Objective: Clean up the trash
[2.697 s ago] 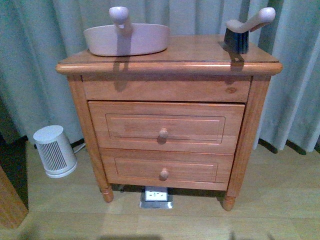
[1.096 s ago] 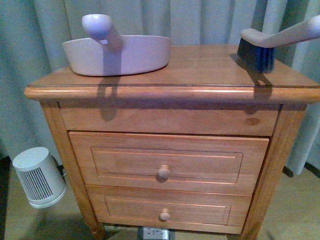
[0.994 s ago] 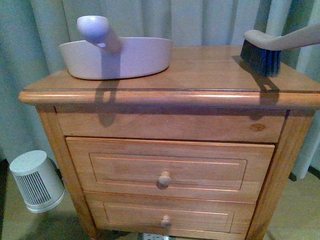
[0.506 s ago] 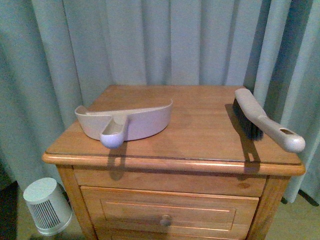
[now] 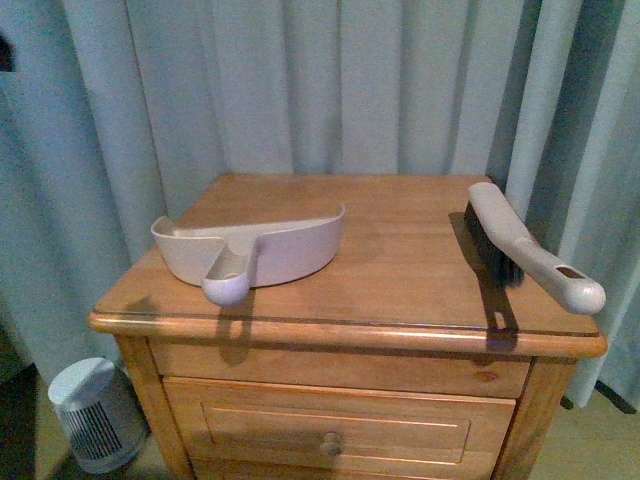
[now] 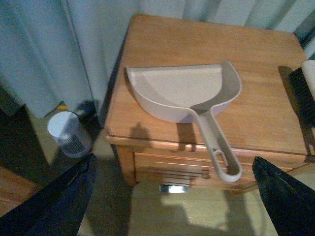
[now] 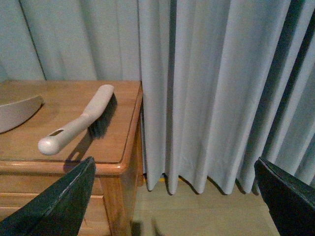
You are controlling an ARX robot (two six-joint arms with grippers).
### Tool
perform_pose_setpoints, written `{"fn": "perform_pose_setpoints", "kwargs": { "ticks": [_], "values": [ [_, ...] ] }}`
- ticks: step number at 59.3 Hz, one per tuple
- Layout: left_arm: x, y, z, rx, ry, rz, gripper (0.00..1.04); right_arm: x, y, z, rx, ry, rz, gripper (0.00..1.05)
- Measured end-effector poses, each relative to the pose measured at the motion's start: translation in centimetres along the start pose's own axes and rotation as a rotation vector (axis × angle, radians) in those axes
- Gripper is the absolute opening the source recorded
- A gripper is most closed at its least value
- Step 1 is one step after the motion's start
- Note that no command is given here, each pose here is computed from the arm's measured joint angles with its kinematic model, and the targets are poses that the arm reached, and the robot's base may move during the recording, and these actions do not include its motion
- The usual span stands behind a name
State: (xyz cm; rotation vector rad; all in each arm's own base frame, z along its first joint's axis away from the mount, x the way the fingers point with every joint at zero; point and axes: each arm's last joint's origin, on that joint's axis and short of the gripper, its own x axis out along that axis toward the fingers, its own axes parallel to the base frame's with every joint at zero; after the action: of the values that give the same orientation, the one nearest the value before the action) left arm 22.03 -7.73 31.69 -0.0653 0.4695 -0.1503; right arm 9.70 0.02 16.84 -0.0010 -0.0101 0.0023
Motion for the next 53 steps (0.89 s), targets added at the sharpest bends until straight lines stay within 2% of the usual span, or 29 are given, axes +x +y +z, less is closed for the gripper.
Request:
{"fn": "perform_pose_setpoints", "kwargs": {
  "ticks": [12, 20, 42, 53],
  "values": [
    [5.8, -4.7, 0.1, -0.039, 0.137, -0.009, 0.97, 0.0, 0.0, 0.0, 0.0, 0.0, 0.0, 0.97],
    [8.6, -6.3, -0.1, -0.04, 0.194, 0.028, 0.97, 0.0, 0.0, 0.0, 0.0, 0.0, 0.0, 0.97],
    [14.4, -6.6, -3.3, 0.008, 0.302, 0.125, 0.97, 0.0, 0.0, 0.0, 0.0, 0.0, 0.0, 0.97],
    [16.6, -6.7, -3.7, 0.029, 0.309, 0.133, 0.97, 0.0, 0.0, 0.0, 0.0, 0.0, 0.0, 0.97]
  ]
}}
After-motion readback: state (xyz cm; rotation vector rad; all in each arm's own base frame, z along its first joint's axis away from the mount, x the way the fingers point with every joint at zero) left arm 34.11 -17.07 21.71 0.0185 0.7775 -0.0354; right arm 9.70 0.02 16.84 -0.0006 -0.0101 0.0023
